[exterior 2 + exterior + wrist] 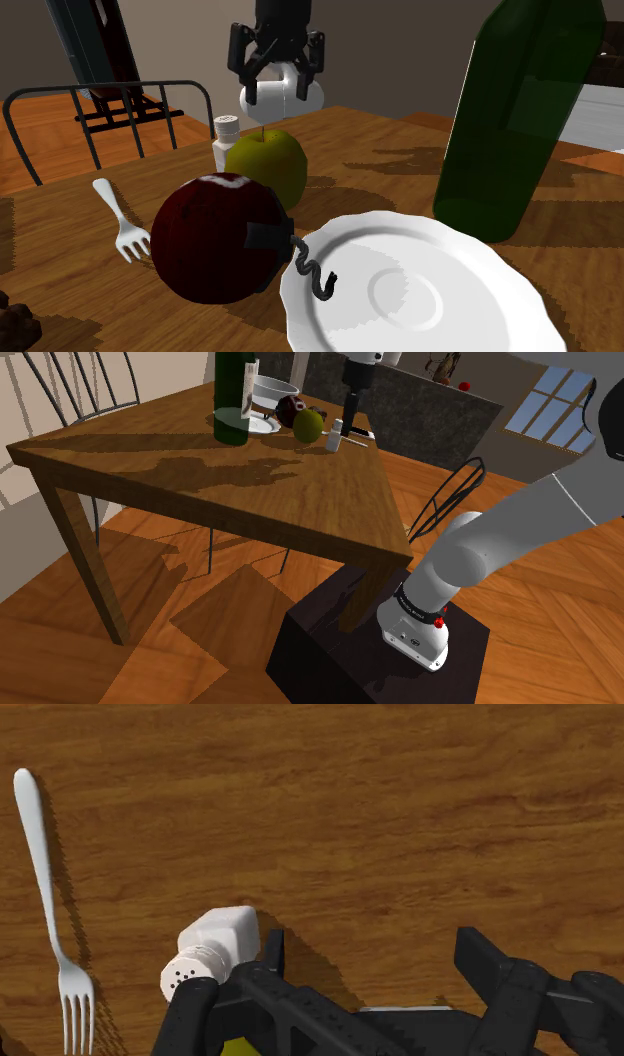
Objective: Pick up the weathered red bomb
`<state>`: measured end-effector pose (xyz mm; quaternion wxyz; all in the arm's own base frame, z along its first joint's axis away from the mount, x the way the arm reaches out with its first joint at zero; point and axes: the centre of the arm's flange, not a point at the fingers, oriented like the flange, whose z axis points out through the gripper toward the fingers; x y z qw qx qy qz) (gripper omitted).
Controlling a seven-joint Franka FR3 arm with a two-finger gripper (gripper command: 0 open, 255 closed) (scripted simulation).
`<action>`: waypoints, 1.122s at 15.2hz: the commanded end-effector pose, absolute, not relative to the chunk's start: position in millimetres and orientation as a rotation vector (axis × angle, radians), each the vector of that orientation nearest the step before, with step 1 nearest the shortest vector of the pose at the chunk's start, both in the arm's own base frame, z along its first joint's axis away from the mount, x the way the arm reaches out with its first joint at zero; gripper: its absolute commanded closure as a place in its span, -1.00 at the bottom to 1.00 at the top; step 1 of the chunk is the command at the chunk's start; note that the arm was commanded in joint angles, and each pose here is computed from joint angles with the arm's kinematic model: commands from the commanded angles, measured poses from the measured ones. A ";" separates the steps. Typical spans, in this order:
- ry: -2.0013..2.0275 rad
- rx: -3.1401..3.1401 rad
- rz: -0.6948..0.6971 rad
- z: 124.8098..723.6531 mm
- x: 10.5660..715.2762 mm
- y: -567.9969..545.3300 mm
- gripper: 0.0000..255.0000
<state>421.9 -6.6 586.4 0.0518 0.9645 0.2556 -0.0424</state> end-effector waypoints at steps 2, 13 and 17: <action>0.910 2.854 -0.141 582.7 460.0 -12.8 -1.00; 1.336 2.528 -0.178 568.4 593.7 -0.2 -1.00; 1.473 2.395 -0.189 561.9 640.0 15.4 -1.00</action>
